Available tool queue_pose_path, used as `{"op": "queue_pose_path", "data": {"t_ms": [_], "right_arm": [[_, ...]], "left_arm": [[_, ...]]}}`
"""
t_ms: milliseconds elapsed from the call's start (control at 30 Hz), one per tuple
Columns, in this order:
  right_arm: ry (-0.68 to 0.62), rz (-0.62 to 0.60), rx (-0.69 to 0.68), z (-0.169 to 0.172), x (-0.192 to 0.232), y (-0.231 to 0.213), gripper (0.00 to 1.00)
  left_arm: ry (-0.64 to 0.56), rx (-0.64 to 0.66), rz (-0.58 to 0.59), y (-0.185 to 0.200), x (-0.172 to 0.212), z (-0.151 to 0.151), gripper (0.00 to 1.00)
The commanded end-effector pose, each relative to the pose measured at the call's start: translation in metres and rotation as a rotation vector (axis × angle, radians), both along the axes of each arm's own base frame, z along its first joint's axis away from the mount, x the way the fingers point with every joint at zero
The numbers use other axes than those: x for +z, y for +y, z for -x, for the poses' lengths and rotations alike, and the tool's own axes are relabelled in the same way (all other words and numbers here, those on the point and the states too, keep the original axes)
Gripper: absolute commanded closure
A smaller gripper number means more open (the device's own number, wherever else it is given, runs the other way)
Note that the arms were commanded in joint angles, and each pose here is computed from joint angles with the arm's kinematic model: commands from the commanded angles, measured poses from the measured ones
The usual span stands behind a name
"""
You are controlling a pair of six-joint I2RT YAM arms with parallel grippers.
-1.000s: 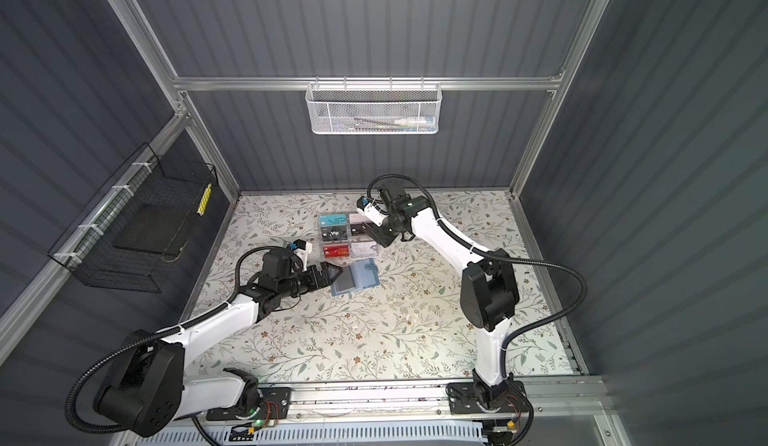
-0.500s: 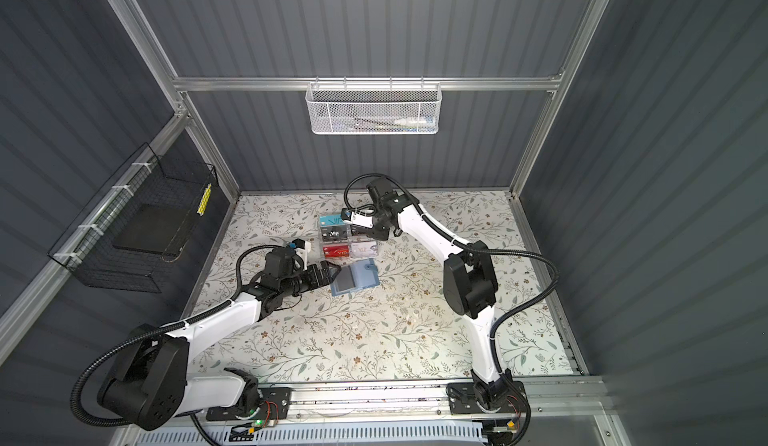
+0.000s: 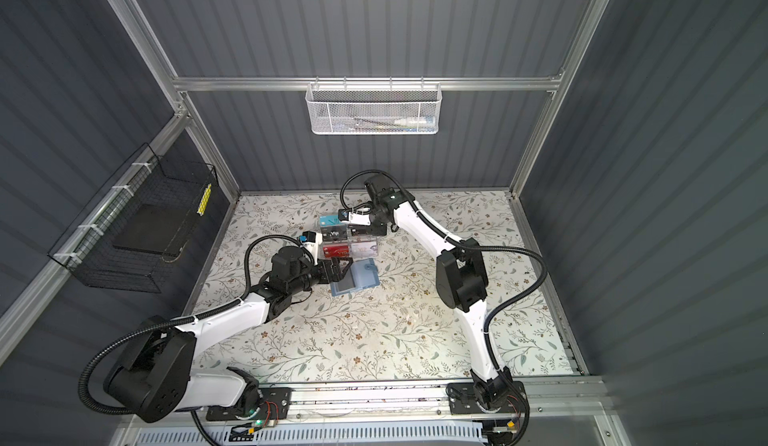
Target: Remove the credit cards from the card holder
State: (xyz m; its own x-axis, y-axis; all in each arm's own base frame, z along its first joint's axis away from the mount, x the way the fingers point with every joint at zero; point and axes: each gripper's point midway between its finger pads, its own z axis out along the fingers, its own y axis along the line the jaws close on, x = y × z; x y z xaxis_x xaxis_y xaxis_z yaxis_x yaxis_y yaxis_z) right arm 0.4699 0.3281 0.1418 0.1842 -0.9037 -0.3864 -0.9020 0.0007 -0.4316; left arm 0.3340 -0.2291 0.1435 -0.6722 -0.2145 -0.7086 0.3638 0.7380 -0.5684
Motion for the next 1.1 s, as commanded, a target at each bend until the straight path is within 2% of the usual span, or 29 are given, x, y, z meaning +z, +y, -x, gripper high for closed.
{"op": "queue_pose_path", "data": {"t_ms": [0, 433, 1067], "right_arm": [[0.01, 0.025, 0.027, -0.001, -0.009, -0.001, 1.0], [-0.06, 0.066, 0.045, -0.02, -0.012, -0.006, 1.0], [-0.084, 0.126, 0.038, -0.023, -0.03, -0.016, 1.0]], "left_arm": [[-0.062, 0.0, -0.006, -0.003, 0.014, -0.009, 0.0], [-0.072, 0.016, -0.039, 0.001, 0.012, -0.012, 0.0], [-0.069, 0.036, -0.061, 0.004, 0.007, -0.016, 0.0]]}}
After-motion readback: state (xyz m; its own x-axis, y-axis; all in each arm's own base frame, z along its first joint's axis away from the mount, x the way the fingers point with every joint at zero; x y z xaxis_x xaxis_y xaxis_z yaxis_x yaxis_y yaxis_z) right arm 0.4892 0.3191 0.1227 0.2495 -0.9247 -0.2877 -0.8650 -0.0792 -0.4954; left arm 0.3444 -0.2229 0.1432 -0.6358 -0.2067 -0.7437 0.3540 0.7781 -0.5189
